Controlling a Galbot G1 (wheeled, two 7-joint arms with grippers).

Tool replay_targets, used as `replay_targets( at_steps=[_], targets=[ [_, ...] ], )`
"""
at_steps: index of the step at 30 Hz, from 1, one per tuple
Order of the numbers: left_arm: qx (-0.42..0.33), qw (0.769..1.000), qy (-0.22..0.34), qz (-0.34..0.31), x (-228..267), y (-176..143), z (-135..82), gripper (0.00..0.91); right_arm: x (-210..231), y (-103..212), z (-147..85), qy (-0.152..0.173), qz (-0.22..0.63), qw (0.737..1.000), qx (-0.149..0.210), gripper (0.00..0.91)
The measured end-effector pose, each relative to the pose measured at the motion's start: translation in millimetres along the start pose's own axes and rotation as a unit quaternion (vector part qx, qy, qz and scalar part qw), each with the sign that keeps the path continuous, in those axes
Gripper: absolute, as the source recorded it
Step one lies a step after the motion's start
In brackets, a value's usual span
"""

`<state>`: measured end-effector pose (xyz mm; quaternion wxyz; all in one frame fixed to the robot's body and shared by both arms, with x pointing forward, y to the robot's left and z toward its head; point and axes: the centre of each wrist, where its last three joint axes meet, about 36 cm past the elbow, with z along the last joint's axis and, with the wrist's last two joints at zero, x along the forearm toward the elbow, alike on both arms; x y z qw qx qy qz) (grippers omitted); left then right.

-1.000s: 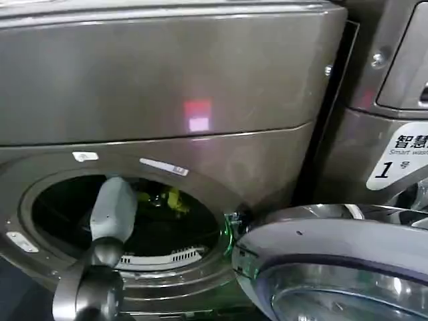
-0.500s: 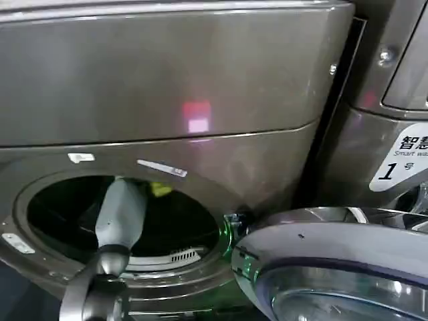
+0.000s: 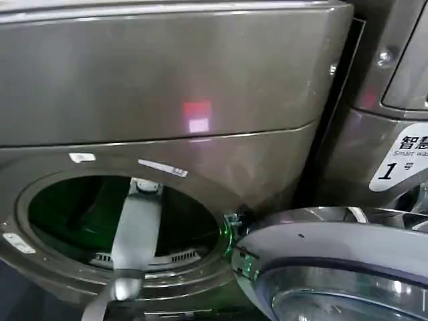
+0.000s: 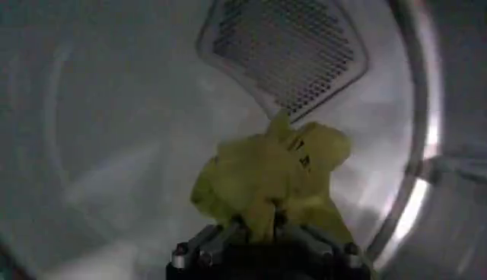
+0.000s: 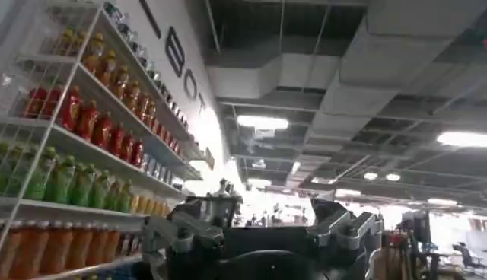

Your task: Grasp the clothes from the dryer.

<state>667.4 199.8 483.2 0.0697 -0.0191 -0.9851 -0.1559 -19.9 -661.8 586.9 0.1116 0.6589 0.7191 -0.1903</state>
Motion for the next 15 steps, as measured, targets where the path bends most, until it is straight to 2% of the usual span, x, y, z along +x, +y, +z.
replay_targets(
  at_steps=[6,15],
  targets=[
    [0.043,0.999,0.012,-0.019,3.3,0.3,4.7,0.0,-0.8,-5.4,-2.0,0.01,0.02,1.0,0.001,0.907],
    [0.064,0.998,0.016,-0.023,7.6,-0.7,7.8,0.0,-0.2,-10.0,-4.6,0.019,0.033,0.999,0.004,0.907]
  ],
)
